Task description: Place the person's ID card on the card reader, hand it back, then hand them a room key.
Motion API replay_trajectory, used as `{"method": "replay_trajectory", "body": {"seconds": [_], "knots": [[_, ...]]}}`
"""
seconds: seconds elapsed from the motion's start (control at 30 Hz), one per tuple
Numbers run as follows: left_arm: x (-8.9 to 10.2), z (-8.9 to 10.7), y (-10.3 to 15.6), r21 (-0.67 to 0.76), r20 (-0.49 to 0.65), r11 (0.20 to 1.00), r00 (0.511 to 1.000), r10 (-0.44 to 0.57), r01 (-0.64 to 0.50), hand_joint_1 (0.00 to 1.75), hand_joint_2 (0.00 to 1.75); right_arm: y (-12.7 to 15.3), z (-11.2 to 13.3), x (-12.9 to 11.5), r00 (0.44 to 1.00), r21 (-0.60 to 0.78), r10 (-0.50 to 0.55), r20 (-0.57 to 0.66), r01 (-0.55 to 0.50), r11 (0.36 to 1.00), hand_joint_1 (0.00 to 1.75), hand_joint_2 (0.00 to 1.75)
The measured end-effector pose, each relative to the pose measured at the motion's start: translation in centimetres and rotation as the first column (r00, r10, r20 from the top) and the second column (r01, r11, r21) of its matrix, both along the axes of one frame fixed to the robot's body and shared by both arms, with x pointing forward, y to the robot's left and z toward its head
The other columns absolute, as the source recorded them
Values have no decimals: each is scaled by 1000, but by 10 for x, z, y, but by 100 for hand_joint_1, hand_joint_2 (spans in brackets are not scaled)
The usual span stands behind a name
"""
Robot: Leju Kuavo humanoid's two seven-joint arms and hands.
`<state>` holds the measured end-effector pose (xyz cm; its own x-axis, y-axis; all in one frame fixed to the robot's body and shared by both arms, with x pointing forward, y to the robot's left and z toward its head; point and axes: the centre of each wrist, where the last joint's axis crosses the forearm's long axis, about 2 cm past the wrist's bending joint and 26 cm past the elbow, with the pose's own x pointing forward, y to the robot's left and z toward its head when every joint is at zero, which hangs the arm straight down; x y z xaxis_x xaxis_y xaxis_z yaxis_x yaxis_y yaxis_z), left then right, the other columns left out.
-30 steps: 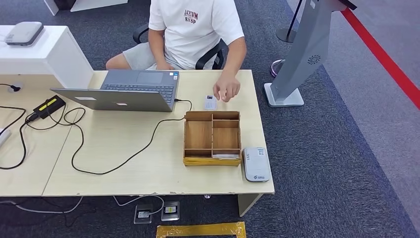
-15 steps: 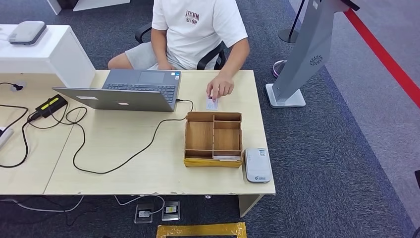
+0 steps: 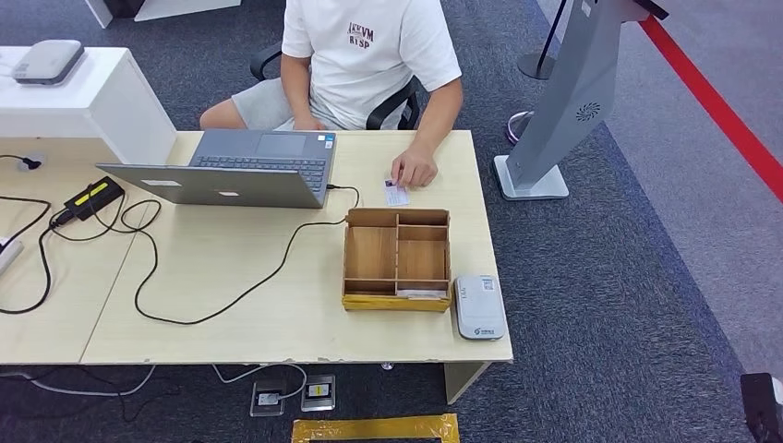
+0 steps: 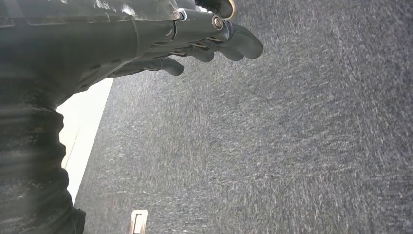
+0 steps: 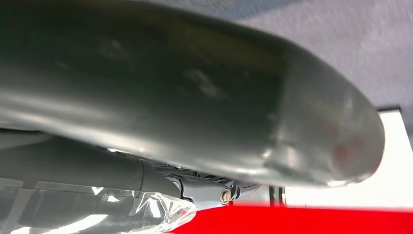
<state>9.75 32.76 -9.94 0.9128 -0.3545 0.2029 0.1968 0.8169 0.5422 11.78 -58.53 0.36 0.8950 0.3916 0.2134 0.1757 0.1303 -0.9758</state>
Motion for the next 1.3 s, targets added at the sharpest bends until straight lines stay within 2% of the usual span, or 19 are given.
{"method": "replay_trajectory", "body": {"seconds": [0.17, 0.3, 0.5, 0.63, 0.8, 0.93, 1.07, 1.13, 1.17, 1.2, 1.23, 1.3], "knots": [[0, 0, 0, -1, -2, 1000, 1000, 0, 0, 0, 175, 3, -3, -1, 1000, 12, 0, -6, 0, 1000, 0, 0], [0, 0, 5, -12, -22, 1000, 1000, -20, 20, 0, 175, 41, -35, -18, 993, 202, -25, -111, 47, 978, 0, 0], [0, 0, 10, -17, -35, 999, 998, -51, 50, 0, 175, 64, -50, -21, 970, 368, -30, -243, 121, 922, 0, 0], [0, 0, 13, -19, -40, 998, 997, -62, 61, 0, 175, 74, -56, -22, 952, 429, -37, -305, 172, 887, 0, 175], [0, 0, 15, -21, -48, 997, 996, -80, 79, 0, 175, 83, -61, -22, 925, 495, -31, -380, 231, 838, 0, 175], [0, 1, 17, -22, -51, 996, 995, -88, 87, 0, 175, 89, -64, -22, 922, 521, -9, -387, 227, 823, 0, 175], [0, 1, 17, -21, -53, 995, 994, -94, 93, 0, 175, 91, -64, -23, 949, 517, 10, -314, 163, 840, 0, 175], [0, 1, 17, -20, -53, 995, 994, -96, 95, 0, 175, 89, -63, -21, 980, 491, 38, -196, 65, 869, 0, 175], [0, 1, 17, -19, -53, 995, 994, -96, 95, 0, 175, 87, -60, -17, 993, 466, 76, -94, -23, 884, 0, 175], [-1, 1, 17, -19, -53, 995, 994, -96, 95, 0, 175, 84, -56, -6, 990, 427, 138, 32, -139, 893, 0, 175], [-1, 1, 17, -18, -51, 995, 994, -97, 96, 0, 175, 81, -49, 12, 963, 376, 214, 162, -261, 889, 0, 175], [1, 1, 17, -17, -41, 995, 994, -100, 100, 0, 175, 75, -26, 66, 865, 287, 316, 389, -440, 851, 0, 175]]}}
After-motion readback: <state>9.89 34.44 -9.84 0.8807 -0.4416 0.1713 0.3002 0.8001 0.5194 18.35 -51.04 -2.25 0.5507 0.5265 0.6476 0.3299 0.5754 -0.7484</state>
